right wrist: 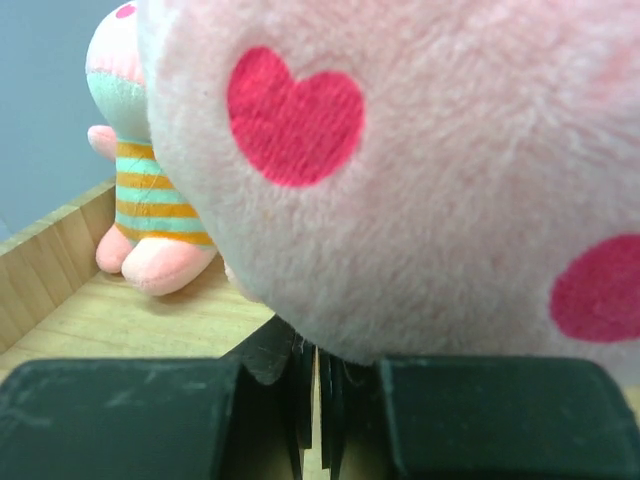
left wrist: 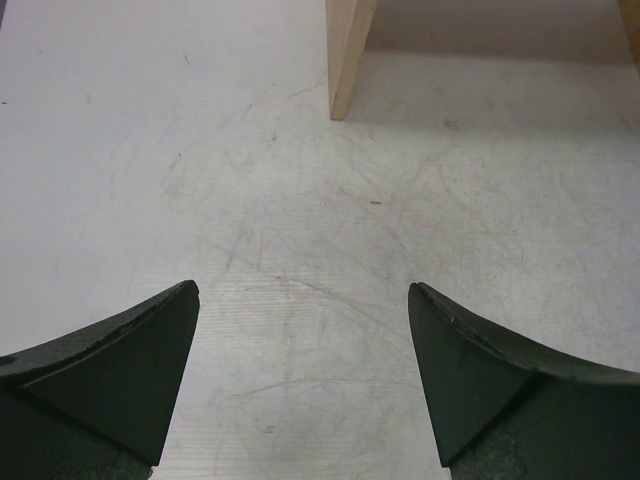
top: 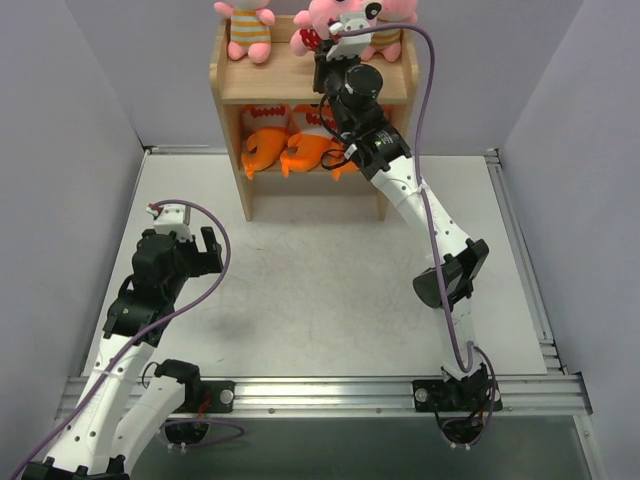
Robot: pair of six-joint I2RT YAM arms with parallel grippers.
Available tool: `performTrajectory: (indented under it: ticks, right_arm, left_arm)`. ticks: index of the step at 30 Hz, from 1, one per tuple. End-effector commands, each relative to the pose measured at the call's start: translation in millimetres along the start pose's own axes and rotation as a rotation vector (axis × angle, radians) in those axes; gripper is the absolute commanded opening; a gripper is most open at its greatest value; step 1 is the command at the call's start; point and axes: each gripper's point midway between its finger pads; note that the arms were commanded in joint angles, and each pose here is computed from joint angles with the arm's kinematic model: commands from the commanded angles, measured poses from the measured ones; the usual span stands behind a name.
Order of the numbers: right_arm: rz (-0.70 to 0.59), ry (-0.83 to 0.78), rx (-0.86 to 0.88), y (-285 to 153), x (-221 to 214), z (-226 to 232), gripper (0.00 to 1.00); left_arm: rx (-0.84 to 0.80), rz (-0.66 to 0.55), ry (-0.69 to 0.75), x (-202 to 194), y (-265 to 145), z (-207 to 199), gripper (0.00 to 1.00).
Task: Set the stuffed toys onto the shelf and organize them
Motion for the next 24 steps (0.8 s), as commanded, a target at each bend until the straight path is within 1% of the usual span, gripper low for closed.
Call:
performTrajectory:
  ticks: [1, 11, 12, 14, 16, 17, 18, 19, 22, 23, 24]
  right_arm:
    - [-0.059, 0.045, -0.003, -17.5, 54.7, 1.0, 0.0]
    - [0.043, -0.023, 0.019, -15.1, 20.7, 0.0, 0.0]
    - [0.048, -0.026, 0.02, -14.6, 18.2, 0.1, 0.02]
    - [0.052, -0.03, 0.021, -14.2, 16.1, -0.5, 0.12]
    - [0.06, -0.032, 0.022, -13.3, 11.5, -1.1, 0.18]
    - [0.05, -0.027, 0.023, -13.9, 15.5, -0.8, 0.27]
    - [0.048, -0.027, 0.023, -14.1, 15.4, -0.9, 0.31]
    - [0.038, -0.025, 0.026, -16.3, 21.3, -0.8, 0.34]
    - [0.033, -0.018, 0.04, -18.2, 22.6, 1.3, 0.38]
    - [0.037, -0.019, 0.043, -18.4, 19.9, 2.2, 0.41]
    - [0.039, -0.018, 0.043, -18.6, 19.4, 1.5, 0.42]
  left_arm:
    - [-0.02, -0.018, 0.009, 5.0, -0.9, -3.4, 0.94]
    - [-0.026, -0.017, 0.01, 4.3, -0.4, -4.4, 0.94]
    - [-0.029, -0.014, 0.011, 3.5, -0.5, -5.1, 0.94]
    - [-0.031, -0.014, 0.011, 3.5, -0.6, -5.3, 0.94]
    - [-0.03, -0.011, 0.012, 2.6, 0.0, -5.4, 0.94]
    - [-0.031, -0.012, 0.011, 3.2, -0.2, -5.2, 0.94]
    - [-0.031, -0.012, 0.011, 3.3, 0.1, -5.3, 0.94]
    - [-0.031, -0.01, 0.011, 3.0, 0.1, -5.3, 0.94]
    - [-0.034, -0.015, 0.009, 5.0, -0.1, -5.8, 0.94]
    - [-0.042, -0.022, 0.008, 6.7, -0.7, -7.3, 0.94]
    - [-0.051, -0.032, 0.009, 9.3, -0.6, -9.1, 0.94]
Point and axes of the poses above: each gripper's point midway between its finger pads, its own y axis out along the fingers, its own z axis along the line the jaws close on, x = y × z, and after that the axes turned 9 degrees about y, right-handed
